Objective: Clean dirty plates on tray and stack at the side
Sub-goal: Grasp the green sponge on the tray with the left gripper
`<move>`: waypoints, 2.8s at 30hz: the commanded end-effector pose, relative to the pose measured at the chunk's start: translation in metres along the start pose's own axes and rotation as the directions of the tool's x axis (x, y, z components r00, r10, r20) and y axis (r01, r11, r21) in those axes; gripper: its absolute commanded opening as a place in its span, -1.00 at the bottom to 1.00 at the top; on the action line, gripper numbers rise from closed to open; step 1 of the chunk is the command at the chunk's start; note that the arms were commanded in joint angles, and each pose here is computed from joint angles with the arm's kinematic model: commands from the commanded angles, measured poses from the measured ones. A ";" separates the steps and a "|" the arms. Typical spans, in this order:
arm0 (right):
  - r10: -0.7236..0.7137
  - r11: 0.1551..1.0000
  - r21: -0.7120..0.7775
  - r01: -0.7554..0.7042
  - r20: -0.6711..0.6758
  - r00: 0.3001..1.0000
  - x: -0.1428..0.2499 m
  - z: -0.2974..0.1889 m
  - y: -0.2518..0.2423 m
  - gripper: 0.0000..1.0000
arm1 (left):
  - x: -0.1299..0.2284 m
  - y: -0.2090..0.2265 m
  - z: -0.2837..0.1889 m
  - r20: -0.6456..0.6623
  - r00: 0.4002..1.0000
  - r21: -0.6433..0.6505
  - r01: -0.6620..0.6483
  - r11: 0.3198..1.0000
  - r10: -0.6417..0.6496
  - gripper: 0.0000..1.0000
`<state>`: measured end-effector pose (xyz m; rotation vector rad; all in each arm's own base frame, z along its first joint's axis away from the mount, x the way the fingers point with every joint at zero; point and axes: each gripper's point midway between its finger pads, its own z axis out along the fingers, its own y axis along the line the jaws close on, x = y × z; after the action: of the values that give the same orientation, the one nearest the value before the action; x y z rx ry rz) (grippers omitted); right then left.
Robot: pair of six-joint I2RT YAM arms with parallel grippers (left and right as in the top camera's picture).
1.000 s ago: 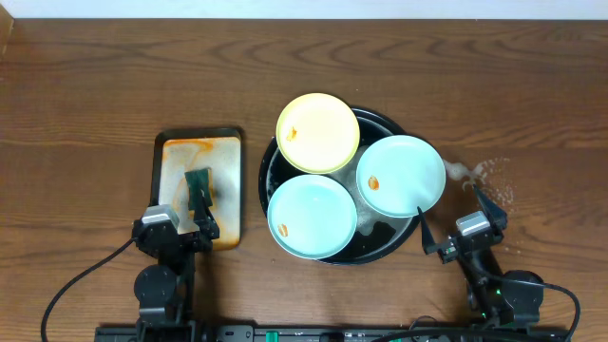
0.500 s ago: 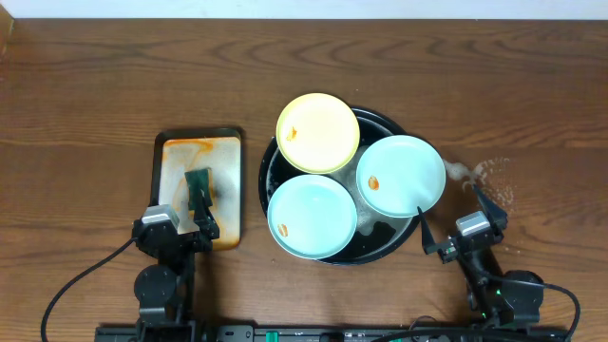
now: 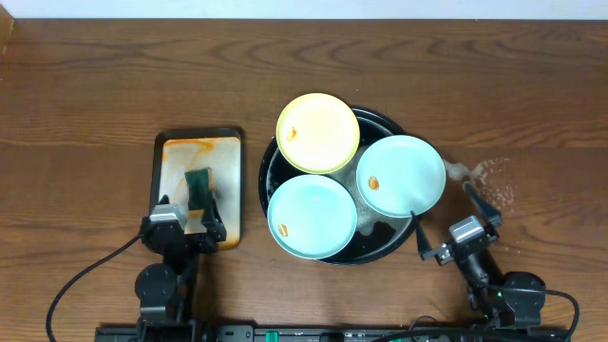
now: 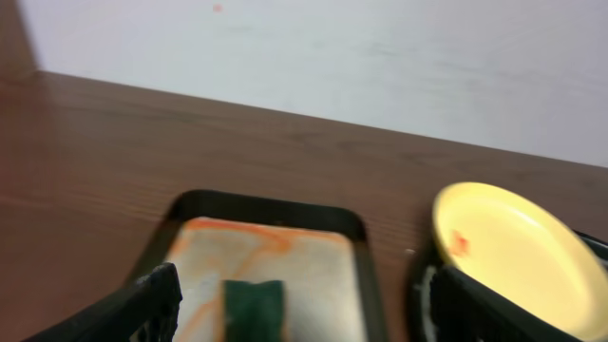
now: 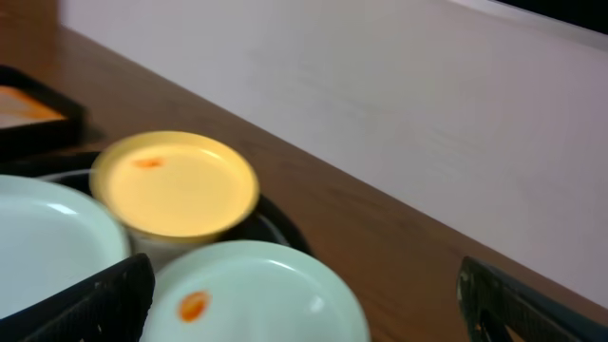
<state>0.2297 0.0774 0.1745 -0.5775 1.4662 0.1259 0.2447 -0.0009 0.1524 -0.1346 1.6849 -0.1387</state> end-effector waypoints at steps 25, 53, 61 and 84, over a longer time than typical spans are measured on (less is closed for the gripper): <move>0.339 0.888 -0.167 -0.429 -0.393 0.855 -0.146 0.065 -0.046 0.99 | -0.130 -0.042 -0.006 -0.541 0.830 -0.056 0.126 0.990 -0.136 0.70; 0.485 0.753 0.013 -0.658 -0.686 0.542 -0.094 0.084 -0.044 0.63 | 0.065 0.028 0.050 -0.924 0.215 -0.355 -0.170 0.919 -0.317 0.46; 0.486 0.750 0.040 -0.660 -0.711 0.508 -0.087 0.078 -0.041 0.48 | 0.114 0.045 0.077 -0.934 0.159 -0.346 -0.193 0.918 -0.318 0.11; 0.486 0.751 0.039 -0.659 -0.709 0.511 -0.087 0.079 -0.042 0.41 | 0.095 0.033 0.082 -0.930 0.209 -0.321 -0.069 0.945 -0.301 -0.85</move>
<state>0.3054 0.0996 0.2622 -0.2858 2.4042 0.7054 0.2959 0.0184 0.0088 -0.5322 3.1517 -0.0005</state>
